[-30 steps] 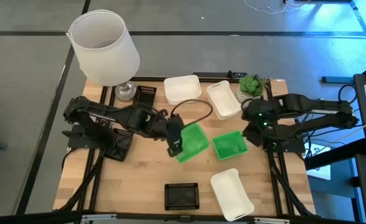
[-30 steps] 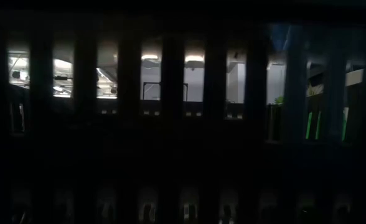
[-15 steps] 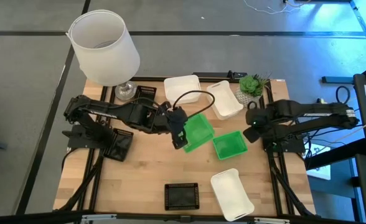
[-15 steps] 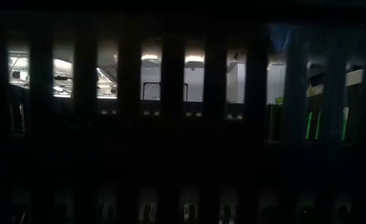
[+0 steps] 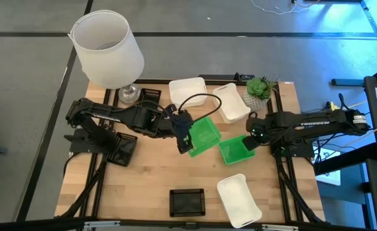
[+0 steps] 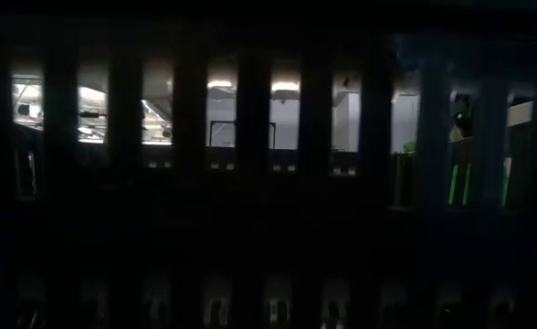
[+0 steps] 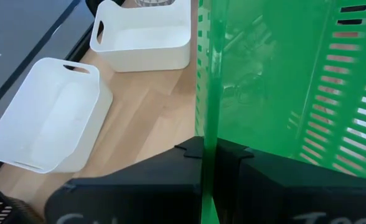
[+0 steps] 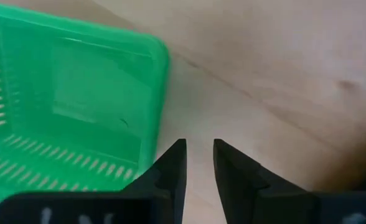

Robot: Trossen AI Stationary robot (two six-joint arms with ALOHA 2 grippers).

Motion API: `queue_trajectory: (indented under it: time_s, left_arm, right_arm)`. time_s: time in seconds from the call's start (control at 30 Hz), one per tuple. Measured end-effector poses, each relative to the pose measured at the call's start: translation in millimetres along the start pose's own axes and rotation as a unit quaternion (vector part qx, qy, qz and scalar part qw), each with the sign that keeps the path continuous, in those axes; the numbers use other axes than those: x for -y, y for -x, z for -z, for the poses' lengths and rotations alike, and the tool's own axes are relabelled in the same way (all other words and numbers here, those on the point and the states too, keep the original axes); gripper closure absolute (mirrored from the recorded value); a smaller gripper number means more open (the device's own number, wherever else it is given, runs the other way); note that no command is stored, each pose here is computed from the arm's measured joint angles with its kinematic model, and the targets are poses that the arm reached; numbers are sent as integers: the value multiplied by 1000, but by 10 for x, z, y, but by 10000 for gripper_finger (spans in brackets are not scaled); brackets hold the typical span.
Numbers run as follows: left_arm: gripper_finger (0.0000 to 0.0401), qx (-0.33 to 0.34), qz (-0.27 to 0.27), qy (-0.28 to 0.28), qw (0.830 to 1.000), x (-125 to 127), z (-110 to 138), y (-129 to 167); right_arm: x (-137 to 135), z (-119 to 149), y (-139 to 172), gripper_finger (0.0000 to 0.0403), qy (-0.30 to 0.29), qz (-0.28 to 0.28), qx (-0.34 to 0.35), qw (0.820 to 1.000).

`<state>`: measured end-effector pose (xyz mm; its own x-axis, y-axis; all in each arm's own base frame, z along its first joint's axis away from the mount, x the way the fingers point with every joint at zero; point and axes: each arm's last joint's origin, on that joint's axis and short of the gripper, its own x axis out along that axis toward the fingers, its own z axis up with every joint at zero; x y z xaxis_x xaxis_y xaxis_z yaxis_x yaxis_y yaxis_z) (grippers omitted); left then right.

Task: Stack baskets by color
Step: Stack the bottom green bin on the top green bins

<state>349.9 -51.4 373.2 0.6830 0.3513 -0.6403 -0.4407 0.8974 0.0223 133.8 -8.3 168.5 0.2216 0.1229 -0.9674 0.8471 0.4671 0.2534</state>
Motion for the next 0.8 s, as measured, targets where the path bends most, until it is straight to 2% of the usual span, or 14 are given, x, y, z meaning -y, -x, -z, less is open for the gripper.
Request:
queue_trajectory:
  time_s: [0.13,0.27,0.33,0.53,0.8]
  left_arm:
    - [401,0,0,0,1000,0,1,0]
    - [401,-1,0,-1,1000,-1,3,0]
    - [401,-5,5,-1,1000,2,5,0]
    - [401,-17,31,27,999,-25,-15,-38]
    - [401,-15,61,127,990,-81,-103,-189]
  right_arm:
    - [-96,-56,-88,324,36,-89,14,995]
    - [-228,-132,-80,324,69,-169,59,981]
    - [-281,-163,-47,324,91,-192,82,974]
    - [-439,-237,308,324,156,-191,158,956]
    - [-582,-253,1120,324,232,-146,284,919]
